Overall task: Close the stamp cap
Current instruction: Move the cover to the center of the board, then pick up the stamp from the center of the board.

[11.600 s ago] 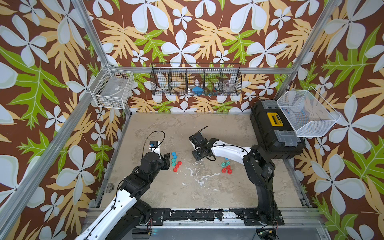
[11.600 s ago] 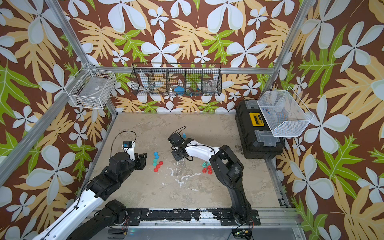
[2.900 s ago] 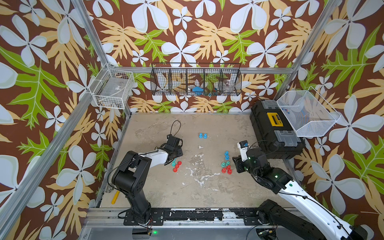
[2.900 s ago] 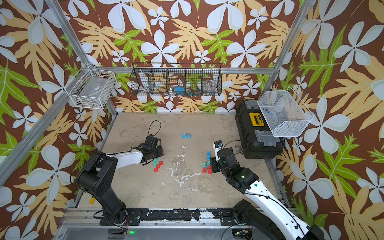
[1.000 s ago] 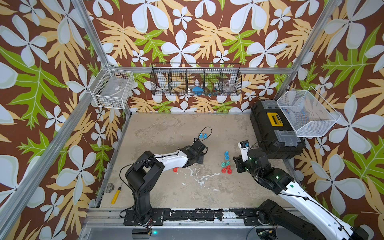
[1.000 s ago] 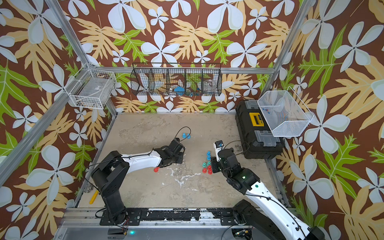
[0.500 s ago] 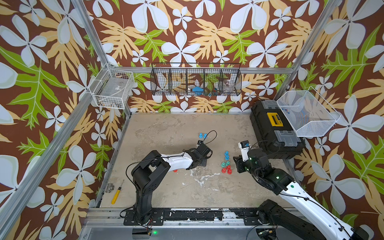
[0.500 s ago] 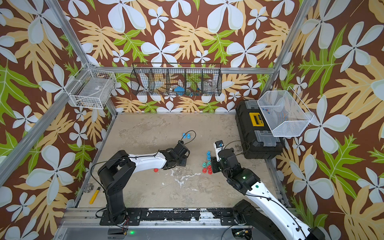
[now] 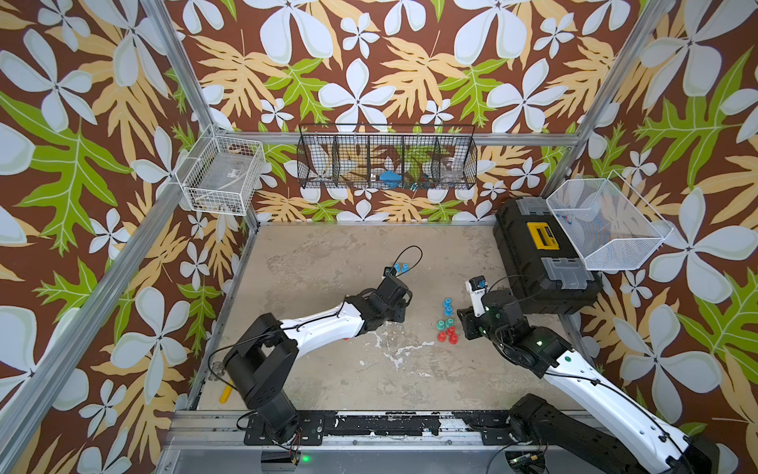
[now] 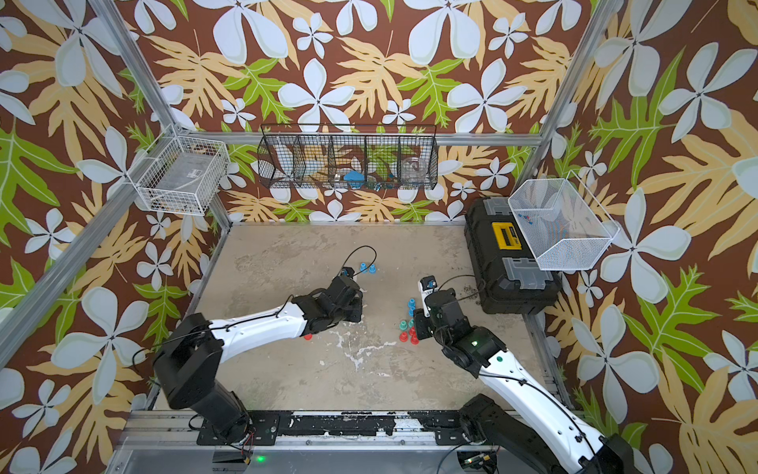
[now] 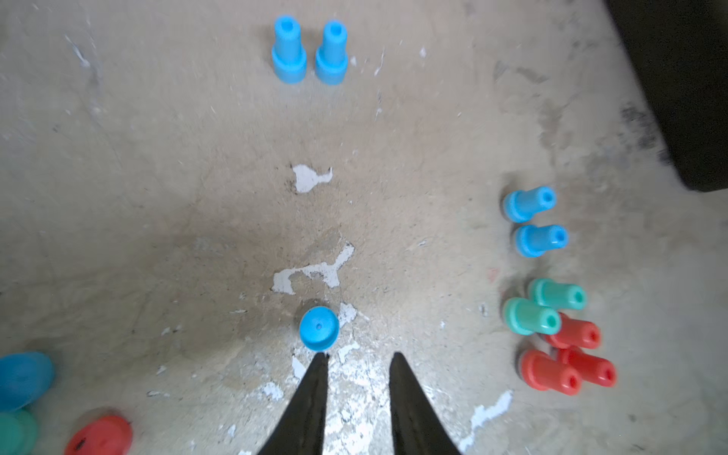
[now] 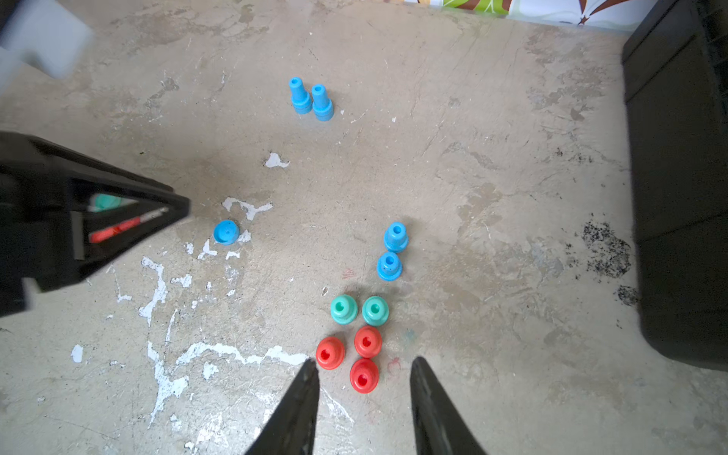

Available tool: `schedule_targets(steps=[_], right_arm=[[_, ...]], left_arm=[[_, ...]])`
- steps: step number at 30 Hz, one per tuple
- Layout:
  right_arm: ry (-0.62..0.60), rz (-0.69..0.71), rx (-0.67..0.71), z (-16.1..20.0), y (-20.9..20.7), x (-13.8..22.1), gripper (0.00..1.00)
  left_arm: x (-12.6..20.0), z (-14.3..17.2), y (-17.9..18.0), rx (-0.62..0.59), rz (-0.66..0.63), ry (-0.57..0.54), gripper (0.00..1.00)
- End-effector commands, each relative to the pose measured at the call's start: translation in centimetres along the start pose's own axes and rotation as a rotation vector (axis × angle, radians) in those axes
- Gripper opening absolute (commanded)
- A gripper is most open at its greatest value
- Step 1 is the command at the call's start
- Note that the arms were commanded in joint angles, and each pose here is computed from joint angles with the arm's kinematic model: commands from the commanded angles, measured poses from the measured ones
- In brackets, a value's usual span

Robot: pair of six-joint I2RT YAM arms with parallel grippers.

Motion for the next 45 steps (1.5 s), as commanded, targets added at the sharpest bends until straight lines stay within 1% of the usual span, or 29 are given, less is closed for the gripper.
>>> schedule_targets(steps=[1,6,11,14,16,19,22,25,31,40,45], right_arm=[[0.009,0.004,0.000,-0.7,0.1,-0.7,0.42],[0.068,0.002,-0.002,-1.5,0.2,-2.9,0.43],[0.143,0.023,0.015,-2.3,0.2,-6.3,0.45],[0.200,0.054,0.016,-2.1,-0.6,-8.8,0.45],[0.231,0.071,0.004,-2.1,-1.5,-10.1,0.45],[0.263,0.082,-0.001,-2.3,-2.3,-11.6,0.45],[0.290,0.087,0.007,-2.3,-2.5,-12.7,0.45],[0.311,0.091,0.012,-2.1,-2.6,-13.6,0.45],[0.359,0.095,0.011,-0.7,-3.0,-15.2,0.44],[0.387,0.089,-0.002,0.8,-3.2,-16.4,0.42],[0.391,0.085,-0.006,1.0,-3.2,-16.7,0.40]], left_arm=[[2.9,-1.1,0.2,-0.027,0.013,-0.050,0.32],[8.5,-2.8,1.8,-0.020,0.041,-0.169,0.35],[13.2,-3.9,5.9,0.022,0.036,-0.265,0.37],[15.3,-4.0,8.9,0.035,0.002,-0.326,0.38],[16.2,-3.6,10.5,0.043,-0.018,-0.343,0.38],[16.6,-2.5,12.0,0.042,-0.040,-0.341,0.38],[16.5,-1.5,12.9,0.039,-0.063,-0.347,0.38],[16.3,-0.9,13.3,0.044,-0.059,-0.356,0.38],[16.1,-0.8,13.4,0.038,-0.064,-0.358,0.38],[16.0,-0.8,13.6,0.040,-0.070,-0.357,0.38],[16.0,-0.8,13.5,0.038,-0.071,-0.356,0.38]])
Point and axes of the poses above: each gripper's point midway between its finger pads, its own x axis back along the fingers, its own y axis along the line the jaws close on, z = x × y, the point moved 4 cm from there along x, back along the fingers, and after that the axes turned 8 degrees about x, right-handed, at the moved point
